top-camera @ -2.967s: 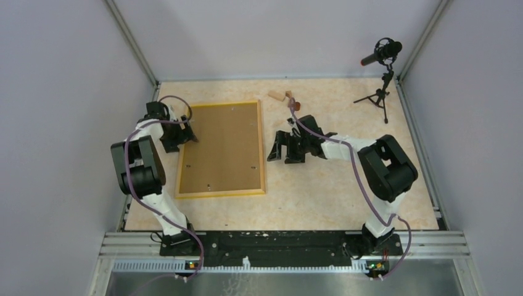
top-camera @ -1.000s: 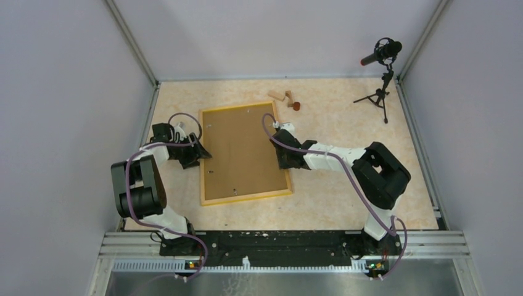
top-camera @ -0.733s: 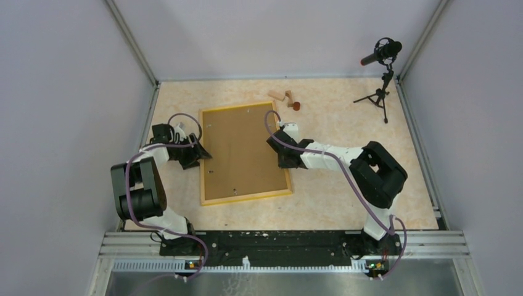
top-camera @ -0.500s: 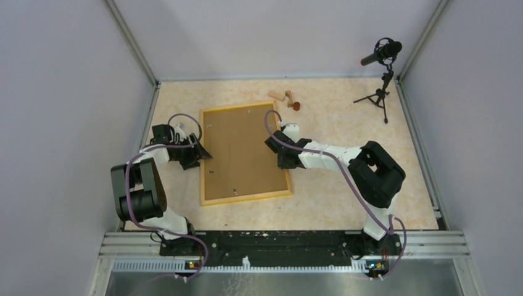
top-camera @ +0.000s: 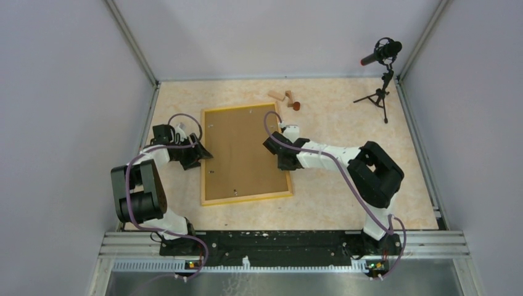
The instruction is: Put the photo into the frame
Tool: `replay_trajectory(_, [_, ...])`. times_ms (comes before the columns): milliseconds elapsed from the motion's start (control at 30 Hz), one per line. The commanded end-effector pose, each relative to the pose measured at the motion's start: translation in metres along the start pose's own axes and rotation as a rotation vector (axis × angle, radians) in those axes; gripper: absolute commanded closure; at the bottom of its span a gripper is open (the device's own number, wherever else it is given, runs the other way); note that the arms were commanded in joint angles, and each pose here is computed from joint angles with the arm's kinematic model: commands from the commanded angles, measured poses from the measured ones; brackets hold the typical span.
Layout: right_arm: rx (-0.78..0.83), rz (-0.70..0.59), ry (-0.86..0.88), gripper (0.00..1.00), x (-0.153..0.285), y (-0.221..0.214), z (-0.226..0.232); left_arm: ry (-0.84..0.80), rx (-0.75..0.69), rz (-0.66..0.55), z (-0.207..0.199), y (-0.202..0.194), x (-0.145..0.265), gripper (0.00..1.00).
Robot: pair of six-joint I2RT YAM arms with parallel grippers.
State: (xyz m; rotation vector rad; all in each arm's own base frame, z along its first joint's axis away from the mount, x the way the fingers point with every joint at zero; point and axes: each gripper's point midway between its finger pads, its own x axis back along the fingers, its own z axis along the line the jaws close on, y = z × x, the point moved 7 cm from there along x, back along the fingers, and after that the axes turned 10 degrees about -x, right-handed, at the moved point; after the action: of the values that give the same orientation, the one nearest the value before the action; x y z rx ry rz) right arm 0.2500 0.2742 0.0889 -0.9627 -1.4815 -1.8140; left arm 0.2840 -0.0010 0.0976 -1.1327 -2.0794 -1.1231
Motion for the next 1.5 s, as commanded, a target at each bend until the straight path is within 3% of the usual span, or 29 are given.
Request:
replay_trajectory(0, [0.077,0.109,-0.098,0.97,-0.003,-0.034,-0.022,-0.103,-0.014,-0.019,-0.019,0.002,0.005,0.30])
replay_trajectory(133, [0.088,0.072,-0.091,0.97,0.003,-0.024,-0.019,-0.106,-0.014,-0.021,-0.020,0.002,0.006,0.30])
replay_trajectory(200, [0.107,0.031,-0.076,0.80,0.009,-0.010,-0.010,-0.104,-0.013,-0.020,-0.020,0.002,0.006,0.30])
replay_trajectory(300, [0.129,-0.052,-0.050,0.42,0.017,0.016,0.005,-0.103,-0.016,-0.021,-0.020,0.002,0.006,0.30])
replay_trajectory(400, [0.114,-0.089,-0.002,0.22,0.020,0.040,0.015,-0.101,-0.018,-0.017,-0.020,0.002,0.005,0.30])
replay_trajectory(467, [0.111,-0.093,0.047,0.16,0.015,0.053,0.017,-0.097,-0.020,-0.020,-0.019,0.002,0.006,0.30])
replay_trajectory(633, [0.138,-0.134,0.128,0.18,-0.006,0.090,0.021,-0.098,-0.022,-0.018,-0.019,0.002,0.006,0.30])
replay_trajectory(900, [0.203,-0.188,0.144,0.43,-0.051,0.131,0.029,-0.107,-0.028,-0.019,-0.020,0.002,0.006,0.30])
replay_trajectory(1167, [0.228,-0.194,0.146,0.41,-0.079,0.139,0.045,-0.111,-0.026,-0.015,-0.021,0.001,0.006,0.31])
replay_trajectory(1467, [0.218,-0.211,0.083,0.51,-0.101,0.144,0.046,-0.124,-0.026,-0.013,-0.022,0.001,0.005,0.31])
